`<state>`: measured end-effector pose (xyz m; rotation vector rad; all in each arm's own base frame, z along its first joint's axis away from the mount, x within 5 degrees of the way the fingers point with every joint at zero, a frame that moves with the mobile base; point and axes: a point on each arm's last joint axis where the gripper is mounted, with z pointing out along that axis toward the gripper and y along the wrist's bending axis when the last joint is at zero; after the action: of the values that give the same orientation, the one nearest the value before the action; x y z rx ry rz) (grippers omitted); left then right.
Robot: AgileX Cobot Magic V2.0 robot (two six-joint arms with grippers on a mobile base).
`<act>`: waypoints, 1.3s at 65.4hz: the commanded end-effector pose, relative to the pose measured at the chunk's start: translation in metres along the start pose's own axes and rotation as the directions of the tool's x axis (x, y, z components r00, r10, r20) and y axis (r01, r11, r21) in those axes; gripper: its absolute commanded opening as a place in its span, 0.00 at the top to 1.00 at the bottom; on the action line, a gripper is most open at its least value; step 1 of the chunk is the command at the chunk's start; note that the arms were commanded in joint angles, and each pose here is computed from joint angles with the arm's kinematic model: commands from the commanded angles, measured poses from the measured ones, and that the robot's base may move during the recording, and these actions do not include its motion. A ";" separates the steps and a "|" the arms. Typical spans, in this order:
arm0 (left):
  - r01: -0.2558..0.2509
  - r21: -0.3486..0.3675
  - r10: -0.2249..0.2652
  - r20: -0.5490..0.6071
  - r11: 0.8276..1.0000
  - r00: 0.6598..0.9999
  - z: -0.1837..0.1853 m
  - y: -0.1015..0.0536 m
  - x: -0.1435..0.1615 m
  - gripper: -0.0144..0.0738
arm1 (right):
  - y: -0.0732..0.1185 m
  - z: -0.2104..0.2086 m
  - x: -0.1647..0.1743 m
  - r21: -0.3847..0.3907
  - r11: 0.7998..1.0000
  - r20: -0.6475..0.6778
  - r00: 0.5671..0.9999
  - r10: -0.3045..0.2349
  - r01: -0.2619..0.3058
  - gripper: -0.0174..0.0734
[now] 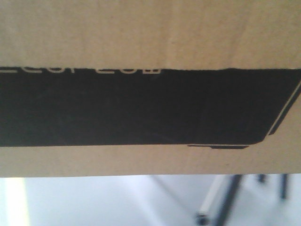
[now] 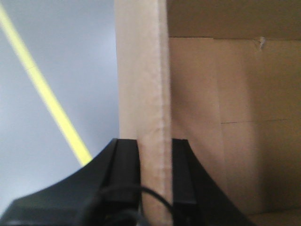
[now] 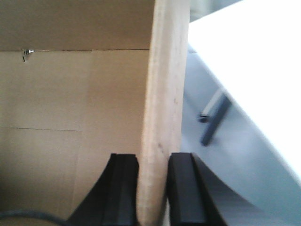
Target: Grab box from left shelf to table start
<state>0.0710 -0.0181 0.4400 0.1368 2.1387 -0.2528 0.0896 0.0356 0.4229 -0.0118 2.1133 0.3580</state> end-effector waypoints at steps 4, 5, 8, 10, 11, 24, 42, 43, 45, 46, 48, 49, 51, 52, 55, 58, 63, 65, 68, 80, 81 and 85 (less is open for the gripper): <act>0.006 0.053 -0.010 0.078 0.999 0.997 -0.014 0.002 -0.009 0.95 | -0.004 -0.009 -0.016 0.032 0.998 0.142 0.988 -0.054 0.050 0.74; 0.006 0.053 -0.010 0.078 0.999 0.997 -0.014 0.002 -0.009 0.95 | -0.004 -0.009 -0.016 0.032 0.998 0.142 0.988 -0.054 0.050 0.74; 0.006 0.053 -0.010 0.078 0.999 0.997 -0.014 0.002 -0.009 0.95 | -0.004 -0.009 -0.016 0.032 0.998 0.142 0.988 -0.054 0.050 0.74; 0.006 0.053 -0.010 0.078 0.999 0.997 -0.014 0.002 -0.009 0.95 | -0.004 -0.009 -0.016 0.032 0.998 0.142 0.988 -0.054 0.050 0.74; 0.006 0.053 -0.010 0.078 0.999 0.997 -0.014 0.002 -0.009 0.95 | -0.004 -0.009 -0.016 0.032 0.998 0.142 0.988 -0.054 0.050 0.74; 0.006 0.053 -0.010 0.078 0.999 0.997 -0.014 0.002 -0.009 0.95 | -0.004 -0.009 -0.016 0.032 0.998 0.142 0.988 -0.054 0.050 0.74; 0.006 0.053 -0.010 0.078 0.999 0.997 -0.014 0.002 -0.009 0.95 | -0.004 -0.009 -0.016 0.032 0.998 0.142 0.988 -0.054 0.050 0.74; 0.006 0.053 -0.010 0.078 0.999 0.997 -0.014 0.002 -0.009 0.95 | -0.004 -0.009 -0.016 0.032 0.998 0.142 0.988 -0.054 0.050 0.74; 0.006 0.054 -0.010 0.077 0.999 0.997 -0.014 0.002 -0.009 0.95 | -0.004 -0.009 -0.016 0.032 0.998 0.142 0.988 -0.054 0.050 0.74; 0.006 0.054 -0.010 0.077 0.999 0.997 -0.014 0.002 -0.009 0.95 | -0.004 -0.009 -0.016 0.032 0.998 0.142 0.988 -0.054 0.050 0.74; 0.006 0.054 -0.010 0.077 0.999 0.997 -0.014 0.002 -0.009 0.95 | -0.004 -0.009 -0.016 0.032 0.998 0.142 0.988 -0.054 0.050 0.74; 0.006 0.054 -0.010 0.077 0.999 0.997 -0.014 0.002 -0.009 0.95 | -0.004 -0.009 -0.016 0.032 0.998 0.142 0.988 -0.054 0.050 0.74; 0.006 0.054 -0.010 0.077 0.999 0.997 -0.014 0.002 -0.009 0.95 | -0.004 -0.009 -0.016 0.032 0.998 0.142 0.988 -0.054 0.050 0.74; 0.006 0.054 -0.010 0.077 0.999 0.997 -0.014 0.002 -0.009 0.95 | -0.004 -0.009 -0.016 0.032 0.998 0.142 0.988 -0.054 0.050 0.74; 0.006 0.054 -0.010 0.077 0.999 0.997 -0.014 0.002 -0.009 0.95 | -0.004 -0.009 -0.016 0.032 0.998 0.142 0.988 -0.054 0.050 0.74; 0.006 0.054 -0.010 0.077 0.999 0.997 -0.014 0.002 -0.009 0.95 | -0.004 -0.009 -0.016 0.032 0.998 0.142 0.988 -0.054 0.050 0.74; 0.006 0.054 -0.010 0.077 0.999 0.997 -0.014 0.002 -0.009 0.95 | -0.004 -0.009 -0.016 0.032 0.998 0.142 0.988 -0.054 0.050 0.74; 0.006 0.054 -0.010 0.077 0.999 0.997 -0.014 0.002 -0.009 0.95 | -0.004 -0.009 -0.016 0.032 0.998 0.142 0.988 -0.054 0.050 0.74; 0.006 0.054 -0.010 0.077 0.999 0.997 -0.014 0.002 -0.009 0.95 | -0.004 -0.009 -0.016 0.032 0.998 0.142 0.988 -0.054 0.050 0.74; 0.005 0.051 -0.009 0.079 0.999 0.997 -0.014 0.002 -0.009 0.95 | -0.004 -0.009 -0.016 0.032 0.998 0.142 0.988 -0.054 0.050 0.74; 0.005 0.051 -0.009 0.079 0.999 0.997 -0.014 0.002 -0.009 0.95 | -0.004 -0.009 -0.016 0.032 0.998 0.142 0.988 -0.054 0.050 0.74; 0.006 0.053 -0.010 0.078 0.999 0.997 -0.014 0.002 -0.009 0.95 | -0.004 -0.009 -0.016 0.032 0.998 0.142 0.988 -0.054 0.050 0.74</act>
<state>0.0707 -0.0186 0.4398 0.1381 2.1418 -0.2592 0.0894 0.0353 0.4225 -0.0105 2.1181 0.3545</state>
